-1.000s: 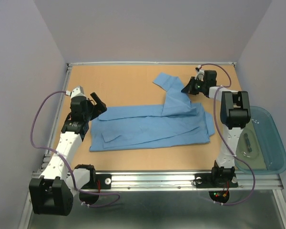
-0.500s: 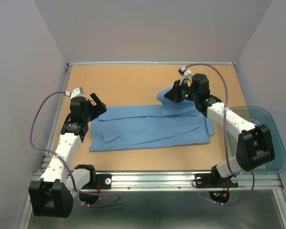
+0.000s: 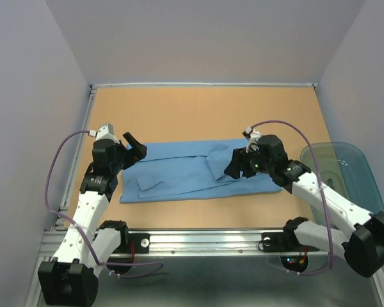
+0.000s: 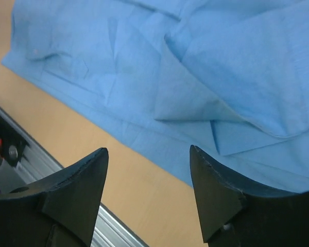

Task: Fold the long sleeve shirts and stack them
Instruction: Fold the shirt

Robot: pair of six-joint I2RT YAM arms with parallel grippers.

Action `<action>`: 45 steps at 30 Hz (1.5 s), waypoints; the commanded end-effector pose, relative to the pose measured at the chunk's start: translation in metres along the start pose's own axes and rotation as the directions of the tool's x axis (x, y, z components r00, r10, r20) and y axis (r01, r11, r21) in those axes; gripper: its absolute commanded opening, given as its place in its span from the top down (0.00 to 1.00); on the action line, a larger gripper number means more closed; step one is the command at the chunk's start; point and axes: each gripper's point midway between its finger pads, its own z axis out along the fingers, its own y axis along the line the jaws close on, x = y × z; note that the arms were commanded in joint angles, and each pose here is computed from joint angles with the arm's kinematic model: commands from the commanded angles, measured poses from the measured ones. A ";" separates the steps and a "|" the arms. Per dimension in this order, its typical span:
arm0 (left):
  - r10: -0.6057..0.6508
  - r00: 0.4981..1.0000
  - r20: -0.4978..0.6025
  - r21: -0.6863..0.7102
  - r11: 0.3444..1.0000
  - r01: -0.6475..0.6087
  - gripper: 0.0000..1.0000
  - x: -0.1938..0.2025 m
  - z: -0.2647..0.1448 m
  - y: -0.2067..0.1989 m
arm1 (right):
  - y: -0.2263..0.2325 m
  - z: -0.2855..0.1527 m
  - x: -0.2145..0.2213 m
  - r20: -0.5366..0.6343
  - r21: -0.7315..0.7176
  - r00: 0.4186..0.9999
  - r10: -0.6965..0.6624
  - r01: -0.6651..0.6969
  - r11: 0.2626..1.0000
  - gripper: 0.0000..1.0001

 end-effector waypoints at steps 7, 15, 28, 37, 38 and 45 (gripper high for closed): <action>0.028 0.999 -0.021 0.018 0.999 -0.028 0.01 0.009 -0.004 0.000 | -0.111 -0.018 -0.058 0.275 0.349 0.882 0.383 -0.463 0.815 0.39; 0.011 0.999 -0.044 0.021 1.000 -0.010 0.01 0.018 -0.002 0.002 | -0.163 -0.006 -0.060 0.400 0.335 0.758 0.515 -0.644 0.688 0.54; 0.008 0.998 -0.057 0.008 1.000 -0.008 0.01 0.022 0.002 0.006 | -0.183 0.015 -0.035 0.397 0.320 0.730 0.557 -0.679 0.661 0.57; 0.001 0.998 -0.065 0.006 1.000 -0.001 0.01 0.025 0.002 0.007 | -0.188 0.022 -0.040 0.403 0.302 0.731 0.551 -0.675 0.674 0.61; 0.003 0.998 -0.065 0.008 1.000 -0.002 0.01 0.024 0.002 0.006 | -0.187 0.022 -0.041 0.400 0.298 0.733 0.550 -0.671 0.679 0.61; 0.001 0.997 -0.072 0.002 1.000 0.000 0.01 0.027 0.003 0.008 | -0.188 0.021 -0.045 0.405 0.302 0.742 0.534 -0.660 0.688 0.62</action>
